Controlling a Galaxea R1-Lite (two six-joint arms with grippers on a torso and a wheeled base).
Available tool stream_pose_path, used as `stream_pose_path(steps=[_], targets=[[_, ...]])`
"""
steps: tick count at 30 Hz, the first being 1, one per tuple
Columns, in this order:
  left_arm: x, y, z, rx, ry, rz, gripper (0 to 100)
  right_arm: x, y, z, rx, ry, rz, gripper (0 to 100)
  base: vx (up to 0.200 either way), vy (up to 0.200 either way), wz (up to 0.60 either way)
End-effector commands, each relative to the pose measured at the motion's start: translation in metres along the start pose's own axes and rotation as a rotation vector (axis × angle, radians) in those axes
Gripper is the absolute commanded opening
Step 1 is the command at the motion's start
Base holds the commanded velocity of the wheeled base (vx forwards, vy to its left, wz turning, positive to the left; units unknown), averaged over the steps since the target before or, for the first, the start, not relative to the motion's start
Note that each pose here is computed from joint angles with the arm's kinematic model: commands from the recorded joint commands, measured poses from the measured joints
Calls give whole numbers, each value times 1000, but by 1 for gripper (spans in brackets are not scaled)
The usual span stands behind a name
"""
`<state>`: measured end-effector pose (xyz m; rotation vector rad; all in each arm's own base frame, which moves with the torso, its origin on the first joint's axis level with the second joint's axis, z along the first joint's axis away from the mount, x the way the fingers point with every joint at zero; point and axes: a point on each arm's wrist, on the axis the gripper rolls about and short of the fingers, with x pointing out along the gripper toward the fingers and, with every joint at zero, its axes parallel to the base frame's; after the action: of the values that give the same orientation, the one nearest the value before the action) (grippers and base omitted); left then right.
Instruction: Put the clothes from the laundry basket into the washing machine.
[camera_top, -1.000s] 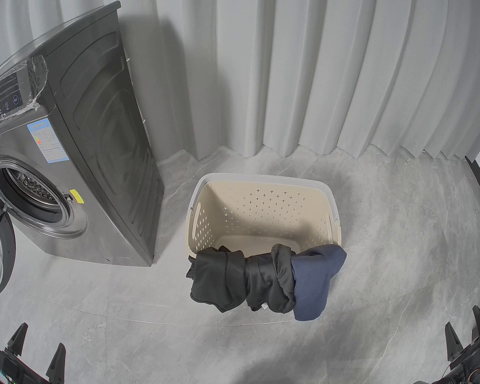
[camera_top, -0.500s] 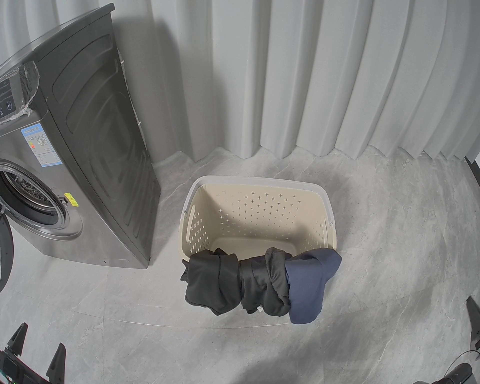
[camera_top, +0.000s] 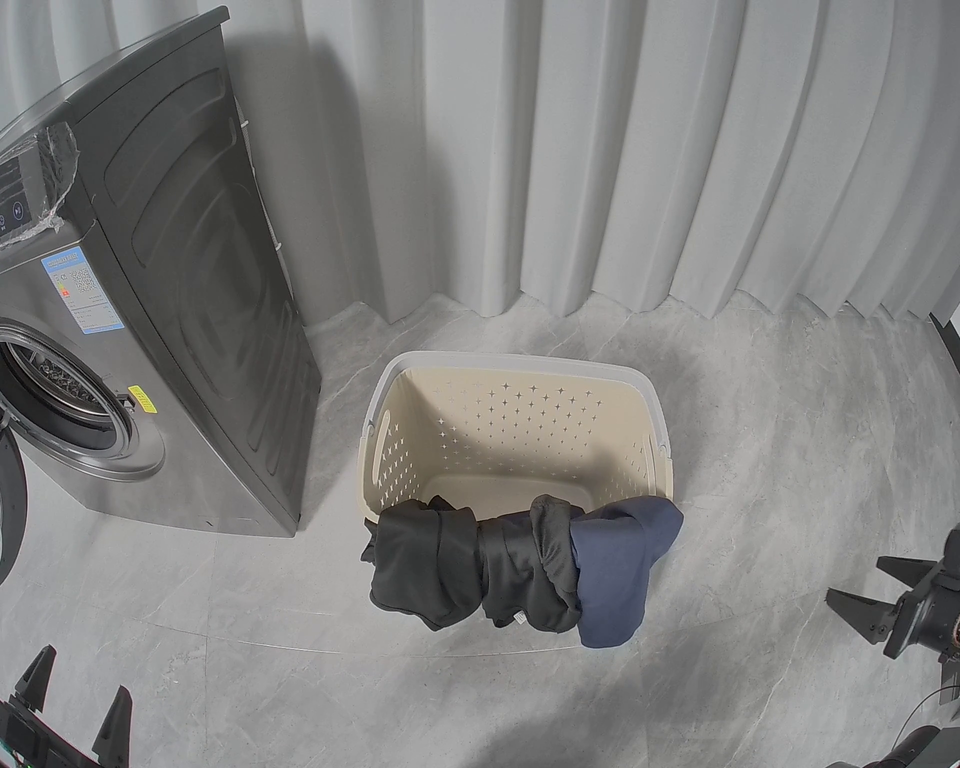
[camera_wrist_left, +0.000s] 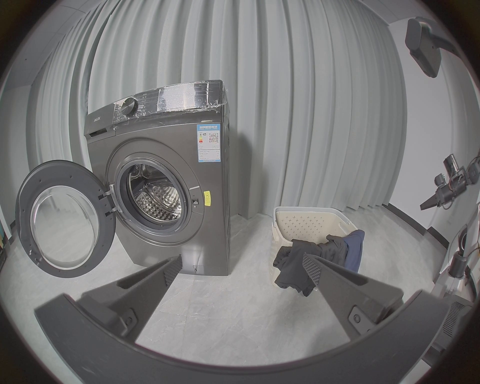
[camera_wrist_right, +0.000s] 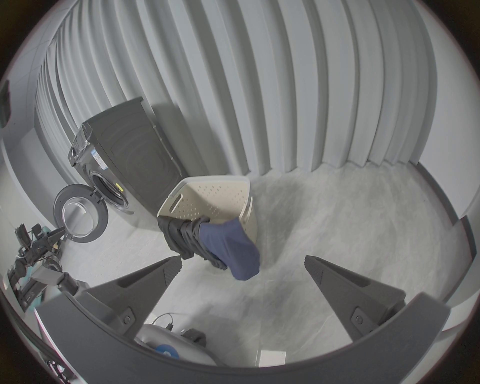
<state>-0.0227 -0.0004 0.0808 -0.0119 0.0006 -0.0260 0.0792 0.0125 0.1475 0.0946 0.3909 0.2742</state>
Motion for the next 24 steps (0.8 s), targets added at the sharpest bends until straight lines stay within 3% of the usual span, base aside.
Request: stream_pose_path(steps=[1,5,12,24], targets=[[0,0,-5,0,1,0,100,48,-1,-3,19,181,47,100,0,0,0],[0,0,-5,0,1,0,100,76,-1,-4,24,211,53,100,0,0,0],[0,0,-5,0,1,0,100,111,13,-8,86,275,63,100,0,0,0],[0,0,-5,0,1,0,100,160,18,-15,52,298,17,100,0,0,0]])
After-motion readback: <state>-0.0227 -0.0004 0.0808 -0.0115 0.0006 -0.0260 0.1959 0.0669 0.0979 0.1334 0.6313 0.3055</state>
